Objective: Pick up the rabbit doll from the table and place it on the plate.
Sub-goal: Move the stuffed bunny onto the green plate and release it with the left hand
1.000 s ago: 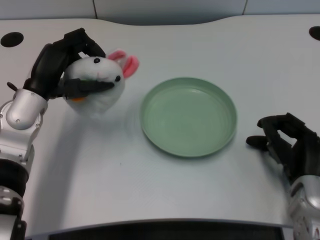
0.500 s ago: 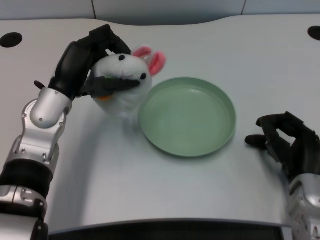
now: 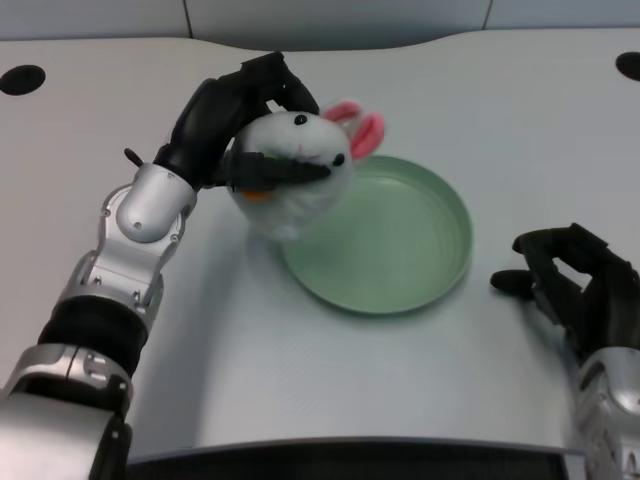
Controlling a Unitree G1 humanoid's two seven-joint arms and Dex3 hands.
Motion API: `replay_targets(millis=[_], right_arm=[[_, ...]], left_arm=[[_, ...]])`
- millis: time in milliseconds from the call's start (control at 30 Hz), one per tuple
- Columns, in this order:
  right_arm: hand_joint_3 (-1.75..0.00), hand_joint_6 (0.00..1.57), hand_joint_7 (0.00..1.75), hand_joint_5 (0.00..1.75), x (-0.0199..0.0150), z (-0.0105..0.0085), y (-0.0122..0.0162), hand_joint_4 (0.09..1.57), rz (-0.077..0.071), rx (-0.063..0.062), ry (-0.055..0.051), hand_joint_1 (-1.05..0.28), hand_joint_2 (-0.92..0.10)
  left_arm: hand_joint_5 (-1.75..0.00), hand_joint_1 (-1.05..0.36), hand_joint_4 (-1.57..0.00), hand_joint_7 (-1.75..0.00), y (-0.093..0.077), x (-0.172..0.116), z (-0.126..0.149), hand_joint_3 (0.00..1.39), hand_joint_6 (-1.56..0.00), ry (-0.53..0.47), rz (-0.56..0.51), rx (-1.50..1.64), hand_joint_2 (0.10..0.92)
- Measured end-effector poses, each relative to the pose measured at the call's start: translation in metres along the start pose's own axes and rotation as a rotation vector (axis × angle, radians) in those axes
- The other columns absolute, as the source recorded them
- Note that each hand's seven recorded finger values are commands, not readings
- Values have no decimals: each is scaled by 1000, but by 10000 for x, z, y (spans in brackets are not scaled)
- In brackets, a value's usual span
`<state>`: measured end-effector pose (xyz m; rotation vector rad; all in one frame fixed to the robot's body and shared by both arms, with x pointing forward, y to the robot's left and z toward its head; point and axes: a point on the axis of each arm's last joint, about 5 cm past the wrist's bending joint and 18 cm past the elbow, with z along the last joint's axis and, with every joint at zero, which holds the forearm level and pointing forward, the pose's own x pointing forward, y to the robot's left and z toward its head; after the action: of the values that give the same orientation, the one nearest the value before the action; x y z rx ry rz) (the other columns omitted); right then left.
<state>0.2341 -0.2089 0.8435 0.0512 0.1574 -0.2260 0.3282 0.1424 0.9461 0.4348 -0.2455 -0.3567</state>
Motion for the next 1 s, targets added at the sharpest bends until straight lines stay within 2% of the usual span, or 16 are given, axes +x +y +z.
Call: replay_targets(millis=[167, 300, 433, 667, 1000], right_arm=[[-138, 822, 1189, 874, -3, 1, 6, 862, 6, 2, -14, -776, -921], [-143, 828, 1186, 884, -6, -2, 6, 866, 9, 1, -14, -771, -921], [-141, 833, 1183, 888, -16, -13, 5, 863, 9, 1, -11, -767, -921], [-132, 833, 1174, 891, -31, -25, 21, 861, 12, 9, -10, -759, -921], [-129, 841, 1162, 885, -40, -19, 28, 859, 17, 16, -18, -759, -921]], left_arm=[[-1746, -84, -957, -1746, -94, 52, 11, 172, -770, 6, -24, 81, 796], [-1746, -56, -937, -1746, -168, 90, 2, 207, -747, 32, -54, 195, 782], [-1746, -62, -934, -1746, -188, 167, 60, 232, -726, 25, -71, 292, 759], [-1746, -75, -908, -1746, -267, 233, 102, 271, -685, 38, -110, 381, 756], [-1746, -69, -870, -1746, -314, 303, 182, 299, -643, 21, -147, 435, 743]])
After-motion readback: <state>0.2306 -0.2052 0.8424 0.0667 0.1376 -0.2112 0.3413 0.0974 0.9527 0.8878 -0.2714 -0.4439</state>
